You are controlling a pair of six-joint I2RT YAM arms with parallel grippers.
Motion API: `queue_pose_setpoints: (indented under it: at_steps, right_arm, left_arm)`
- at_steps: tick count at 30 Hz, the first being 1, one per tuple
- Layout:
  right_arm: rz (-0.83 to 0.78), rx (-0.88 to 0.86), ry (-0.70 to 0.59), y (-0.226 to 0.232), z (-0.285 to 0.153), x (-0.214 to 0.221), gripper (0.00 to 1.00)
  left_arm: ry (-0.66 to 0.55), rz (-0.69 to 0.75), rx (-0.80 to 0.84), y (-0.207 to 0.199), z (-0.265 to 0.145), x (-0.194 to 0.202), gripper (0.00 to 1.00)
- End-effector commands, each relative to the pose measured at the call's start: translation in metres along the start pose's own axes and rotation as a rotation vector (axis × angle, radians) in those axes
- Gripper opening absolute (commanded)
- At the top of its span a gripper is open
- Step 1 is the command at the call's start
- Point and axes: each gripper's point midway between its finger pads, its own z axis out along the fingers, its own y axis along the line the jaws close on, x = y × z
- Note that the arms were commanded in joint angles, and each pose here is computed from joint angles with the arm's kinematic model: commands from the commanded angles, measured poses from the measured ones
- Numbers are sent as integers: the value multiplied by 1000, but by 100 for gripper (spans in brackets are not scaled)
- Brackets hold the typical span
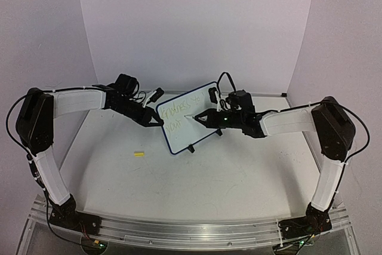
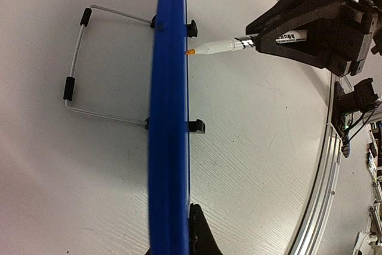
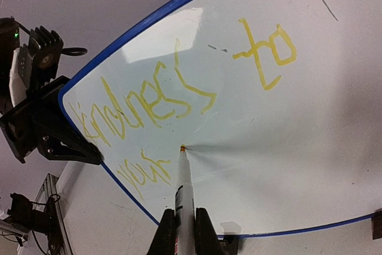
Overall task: Write a sentence on the whiteboard
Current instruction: Write on the whiteboard with the whiteboard marker without the cap.
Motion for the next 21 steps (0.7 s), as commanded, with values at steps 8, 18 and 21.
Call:
queue_pose_setpoints:
  at_steps: [8,18,21]
  right_arm:
    - [-10,-44,20,4,5,6,0]
    - [-10,4,5,-2,-1,6,0]
    - [-9,20,-2,-4,-2,5,0]
  left_arm:
    - [-30,49,-2,-5,-6,-18,0]
    - [-28,47,-3,-4,-5,-18,0]
    - [-28,48,-2,-4,-5,-18,0]
